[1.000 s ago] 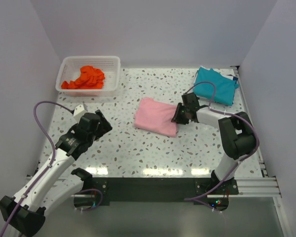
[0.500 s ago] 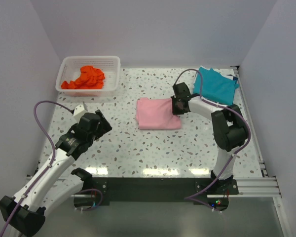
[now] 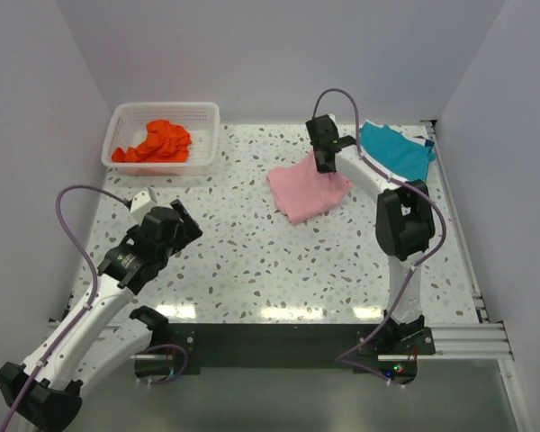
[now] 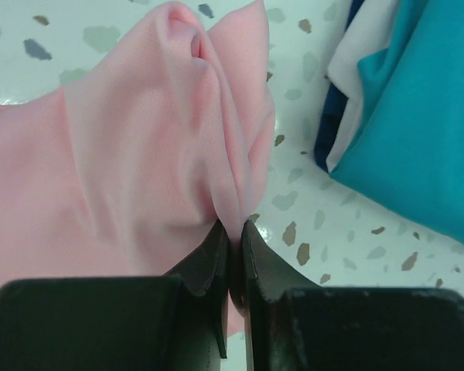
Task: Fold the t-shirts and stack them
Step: Neatly place the folded tshirt to the corner
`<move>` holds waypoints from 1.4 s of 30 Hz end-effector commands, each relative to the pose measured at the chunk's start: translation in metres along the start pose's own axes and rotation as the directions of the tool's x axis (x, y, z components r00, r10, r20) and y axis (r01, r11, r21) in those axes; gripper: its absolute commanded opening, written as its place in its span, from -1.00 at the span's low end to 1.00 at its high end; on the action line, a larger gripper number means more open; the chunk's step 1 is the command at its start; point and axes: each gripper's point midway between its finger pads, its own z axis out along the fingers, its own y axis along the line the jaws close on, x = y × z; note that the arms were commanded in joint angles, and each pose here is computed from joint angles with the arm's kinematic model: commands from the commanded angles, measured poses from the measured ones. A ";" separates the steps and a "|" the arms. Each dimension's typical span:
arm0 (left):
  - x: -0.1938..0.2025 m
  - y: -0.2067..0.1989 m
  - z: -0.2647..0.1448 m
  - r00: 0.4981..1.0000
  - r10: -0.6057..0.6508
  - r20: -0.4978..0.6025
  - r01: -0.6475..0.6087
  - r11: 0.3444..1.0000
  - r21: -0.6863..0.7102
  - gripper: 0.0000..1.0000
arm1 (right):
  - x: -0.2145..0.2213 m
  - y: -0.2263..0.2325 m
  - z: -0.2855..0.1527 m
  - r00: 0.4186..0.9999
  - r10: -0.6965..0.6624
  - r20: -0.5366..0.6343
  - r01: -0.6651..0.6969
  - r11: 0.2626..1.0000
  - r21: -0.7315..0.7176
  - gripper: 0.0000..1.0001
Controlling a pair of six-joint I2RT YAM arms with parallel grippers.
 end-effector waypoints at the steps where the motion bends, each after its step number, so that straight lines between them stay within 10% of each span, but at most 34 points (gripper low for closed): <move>1: -0.019 -0.001 -0.006 0.997 -0.036 0.066 0.036 0.999 0.001 1.00 | -0.012 -0.030 -0.003 1.000 0.016 -0.018 -0.012 0.984 0.178 -1.00; 42: -0.017 0.004 0.008 0.997 0.003 0.076 0.001 0.998 -0.058 1.00 | -0.150 -0.147 -0.050 0.898 0.290 0.330 -0.393 0.866 0.310 -1.00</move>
